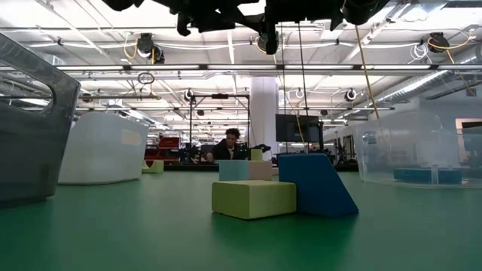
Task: Sort & place blocks by color
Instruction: Put the top right light brown block into the white bin
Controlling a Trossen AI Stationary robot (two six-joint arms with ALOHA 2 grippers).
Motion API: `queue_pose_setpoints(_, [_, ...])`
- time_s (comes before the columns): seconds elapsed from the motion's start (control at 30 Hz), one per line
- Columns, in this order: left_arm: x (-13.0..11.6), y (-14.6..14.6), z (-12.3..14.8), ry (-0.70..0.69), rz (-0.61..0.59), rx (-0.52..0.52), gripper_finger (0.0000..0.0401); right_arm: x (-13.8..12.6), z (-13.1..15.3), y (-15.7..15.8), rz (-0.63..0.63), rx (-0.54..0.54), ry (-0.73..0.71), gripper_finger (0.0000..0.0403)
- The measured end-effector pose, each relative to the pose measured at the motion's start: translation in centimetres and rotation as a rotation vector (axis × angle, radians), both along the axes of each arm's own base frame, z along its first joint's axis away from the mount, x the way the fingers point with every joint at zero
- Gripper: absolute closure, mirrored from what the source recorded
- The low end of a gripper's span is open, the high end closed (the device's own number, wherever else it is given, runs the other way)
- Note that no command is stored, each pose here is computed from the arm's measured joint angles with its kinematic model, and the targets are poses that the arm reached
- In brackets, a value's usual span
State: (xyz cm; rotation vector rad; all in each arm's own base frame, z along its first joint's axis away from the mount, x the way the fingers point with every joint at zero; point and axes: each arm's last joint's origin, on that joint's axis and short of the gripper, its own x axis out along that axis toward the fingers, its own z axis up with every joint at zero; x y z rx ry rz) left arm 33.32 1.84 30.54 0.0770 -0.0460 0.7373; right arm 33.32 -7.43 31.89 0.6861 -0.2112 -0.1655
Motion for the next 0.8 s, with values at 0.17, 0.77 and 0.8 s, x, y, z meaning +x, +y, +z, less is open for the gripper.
queue_pose_setpoints(0.17, [-0.1, 0.0, -0.1, 0.011, 0.038, 0.004, 0.0349, -0.1, 0.0, 0.0, 0.006, -0.005, 0.013, 0.0293])
queue_pose_setpoints(0.77, [-0.1, 0.0, -0.2, 0.015, 0.031, 0.0, 0.0279, -0.2, -1.2, -1.1, -0.001, 0.013, 0.128, 0.0292])
queue_pose_setpoints(0.8, [-0.1, 0.0, -0.2, 0.015, 0.03, 0.0, 0.0278, -0.2, -1.2, -1.2, -0.003, 0.014, 0.13, 0.0292])
